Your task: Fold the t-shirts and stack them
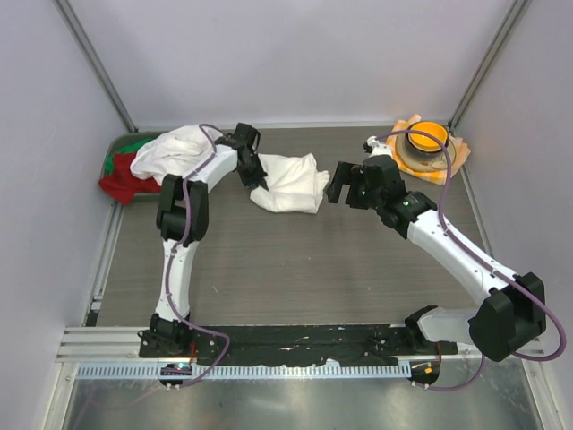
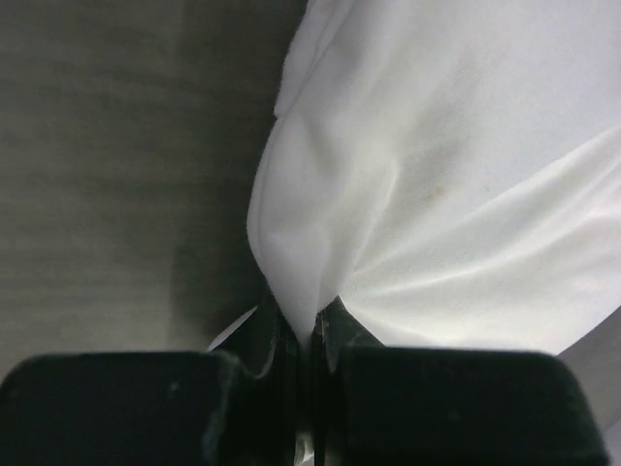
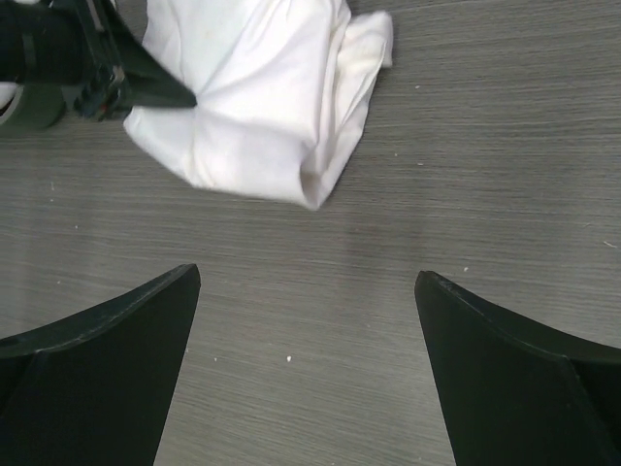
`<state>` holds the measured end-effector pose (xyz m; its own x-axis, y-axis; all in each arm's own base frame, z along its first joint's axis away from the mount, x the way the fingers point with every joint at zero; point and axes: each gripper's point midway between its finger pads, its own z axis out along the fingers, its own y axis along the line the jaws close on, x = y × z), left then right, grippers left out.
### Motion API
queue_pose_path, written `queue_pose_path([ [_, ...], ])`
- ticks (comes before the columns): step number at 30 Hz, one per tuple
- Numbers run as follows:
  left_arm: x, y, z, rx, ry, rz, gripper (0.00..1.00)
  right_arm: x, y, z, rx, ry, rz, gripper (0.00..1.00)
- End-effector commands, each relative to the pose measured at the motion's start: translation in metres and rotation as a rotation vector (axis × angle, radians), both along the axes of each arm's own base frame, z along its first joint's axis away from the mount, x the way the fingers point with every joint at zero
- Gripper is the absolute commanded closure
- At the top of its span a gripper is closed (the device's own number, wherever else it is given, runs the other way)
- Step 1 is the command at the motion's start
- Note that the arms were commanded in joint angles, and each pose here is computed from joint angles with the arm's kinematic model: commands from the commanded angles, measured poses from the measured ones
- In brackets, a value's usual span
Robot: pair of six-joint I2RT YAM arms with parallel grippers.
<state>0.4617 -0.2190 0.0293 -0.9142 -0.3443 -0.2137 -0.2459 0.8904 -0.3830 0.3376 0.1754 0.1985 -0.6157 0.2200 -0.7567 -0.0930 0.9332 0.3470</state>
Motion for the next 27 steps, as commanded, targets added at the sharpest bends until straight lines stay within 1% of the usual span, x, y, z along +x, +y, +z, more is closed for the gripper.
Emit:
queue_pose_path([
  [1,0.037,0.039,-0.008,0.127,0.026,0.013,1.00,0.001,0.013,0.021,0.090,-0.059,0.028,0.01],
  [3,0.049,0.045,-0.011,0.120,0.026,0.008,1.00,0.000,0.015,0.020,0.103,-0.058,0.034,0.01],
  [4,0.062,0.052,-0.014,0.117,0.017,0.017,1.00,0.000,0.015,0.019,0.106,-0.056,0.037,0.01],
  [6,0.072,0.061,-0.015,0.113,0.006,0.026,1.00,0.000,0.017,0.018,0.103,-0.059,0.043,0.01],
  [7,0.082,0.070,-0.018,0.104,-0.002,0.045,1.00,0.001,0.016,0.018,0.100,-0.062,0.039,0.01],
  [11,0.098,0.087,-0.017,0.078,-0.036,0.074,1.00,0.004,0.016,0.012,0.089,-0.057,0.035,0.01],
  [14,0.105,0.094,-0.009,0.069,-0.071,0.063,0.92,0.004,0.017,0.009,0.090,-0.050,0.038,0.01],
  [15,0.106,0.094,-0.006,0.061,-0.080,0.059,0.79,0.004,0.017,0.006,0.086,-0.045,0.039,0.01],
  [17,0.109,0.095,0.000,0.059,-0.108,0.044,0.62,0.004,0.017,0.004,0.085,-0.048,0.044,0.01],
  [18,0.113,0.095,0.011,0.053,-0.138,0.042,0.40,0.002,0.017,0.001,0.083,-0.046,0.046,0.01],
  [19,0.115,0.096,0.015,0.050,-0.152,0.037,0.26,0.004,0.017,0.003,0.084,-0.057,0.043,0.01],
  [20,0.116,0.095,0.025,0.044,-0.170,0.034,0.05,0.005,0.016,0.001,0.080,-0.056,0.036,0.01],
  [21,0.117,0.094,0.031,0.040,-0.181,0.032,0.00,0.005,0.016,0.000,0.076,-0.055,0.038,0.00],
  [23,0.116,0.094,0.046,0.035,-0.198,0.040,0.00,0.008,0.017,0.000,0.072,-0.055,0.033,0.00],
  [24,0.113,0.094,0.061,0.034,-0.213,0.041,0.00,0.010,0.016,-0.001,0.065,-0.052,0.026,0.00],
  [26,0.106,0.102,0.077,0.073,-0.223,0.060,0.00,0.016,0.008,-0.009,0.017,-0.022,-0.032,0.00],
  [27,0.099,0.104,0.096,0.082,-0.239,0.062,0.00,0.019,0.007,-0.014,-0.001,-0.006,-0.046,0.00],
])
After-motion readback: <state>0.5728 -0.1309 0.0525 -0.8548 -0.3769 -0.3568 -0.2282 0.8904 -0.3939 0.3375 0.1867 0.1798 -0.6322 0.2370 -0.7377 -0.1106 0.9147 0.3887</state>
